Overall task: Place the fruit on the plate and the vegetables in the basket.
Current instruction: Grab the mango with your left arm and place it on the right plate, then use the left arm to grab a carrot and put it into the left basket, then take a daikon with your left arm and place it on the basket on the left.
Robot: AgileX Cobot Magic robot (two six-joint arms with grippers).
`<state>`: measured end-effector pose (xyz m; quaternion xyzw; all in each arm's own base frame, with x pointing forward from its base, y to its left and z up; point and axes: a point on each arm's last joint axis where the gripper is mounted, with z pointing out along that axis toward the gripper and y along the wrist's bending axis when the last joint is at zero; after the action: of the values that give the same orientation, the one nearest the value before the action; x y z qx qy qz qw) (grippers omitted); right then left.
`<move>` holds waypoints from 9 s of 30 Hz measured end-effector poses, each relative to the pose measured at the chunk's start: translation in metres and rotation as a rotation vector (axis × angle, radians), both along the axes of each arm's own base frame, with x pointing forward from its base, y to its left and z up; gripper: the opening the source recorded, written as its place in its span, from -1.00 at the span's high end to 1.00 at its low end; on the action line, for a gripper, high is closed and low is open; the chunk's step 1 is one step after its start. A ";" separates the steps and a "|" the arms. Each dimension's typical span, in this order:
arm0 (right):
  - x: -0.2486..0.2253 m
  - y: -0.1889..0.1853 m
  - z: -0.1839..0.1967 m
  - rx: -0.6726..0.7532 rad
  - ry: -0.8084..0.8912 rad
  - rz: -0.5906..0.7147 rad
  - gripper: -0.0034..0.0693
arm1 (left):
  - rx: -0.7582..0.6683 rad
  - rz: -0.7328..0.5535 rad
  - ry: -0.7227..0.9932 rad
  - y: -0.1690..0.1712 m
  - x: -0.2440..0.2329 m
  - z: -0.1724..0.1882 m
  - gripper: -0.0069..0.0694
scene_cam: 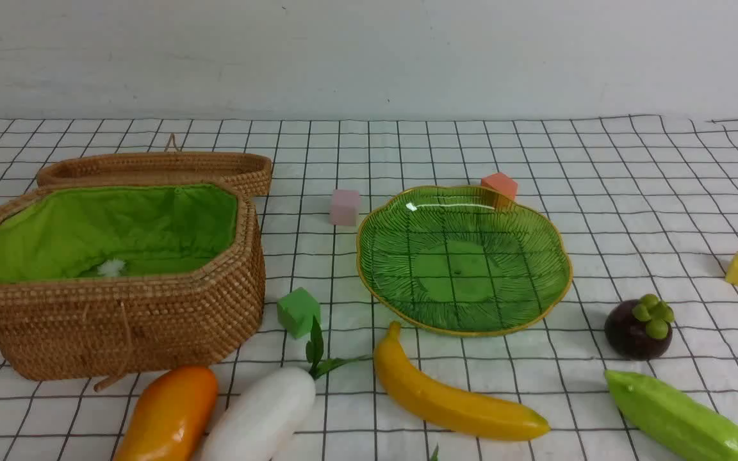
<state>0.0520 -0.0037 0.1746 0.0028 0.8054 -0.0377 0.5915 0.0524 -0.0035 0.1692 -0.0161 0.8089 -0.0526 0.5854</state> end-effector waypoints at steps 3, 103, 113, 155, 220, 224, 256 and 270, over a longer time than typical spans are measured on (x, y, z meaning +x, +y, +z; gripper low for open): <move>0.000 0.000 0.000 0.000 0.000 0.000 0.24 | 0.000 0.000 0.000 0.000 0.000 0.000 0.19; 0.000 0.000 0.000 0.000 -0.001 -0.001 0.24 | 0.258 -0.060 1.012 -0.089 0.199 0.055 -0.67; 0.000 0.000 0.000 0.001 -0.001 -0.001 0.24 | -0.038 -0.373 0.881 -0.117 0.180 0.159 -0.67; 0.000 0.000 0.000 0.000 -0.001 -0.001 0.24 | 0.019 -0.561 0.780 -0.241 0.355 0.130 -0.89; 0.000 0.000 0.000 0.000 -0.001 -0.001 0.24 | 0.941 -0.394 0.568 -0.066 0.302 0.126 -0.82; 0.000 0.000 0.000 0.000 -0.001 -0.001 0.24 | 0.877 -0.378 0.585 -0.063 0.284 0.143 -0.92; 0.000 0.000 0.000 0.000 -0.001 -0.001 0.24 | 0.426 -0.667 1.113 -0.161 0.236 0.021 -0.43; 0.000 0.000 0.000 0.000 -0.001 -0.001 0.24 | 0.864 -0.353 0.557 -0.109 0.271 0.223 -0.43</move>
<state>0.0520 -0.0037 0.1747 0.0032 0.8052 -0.0380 0.5918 0.3230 -0.1122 0.3927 0.3488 0.8718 0.1931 0.2847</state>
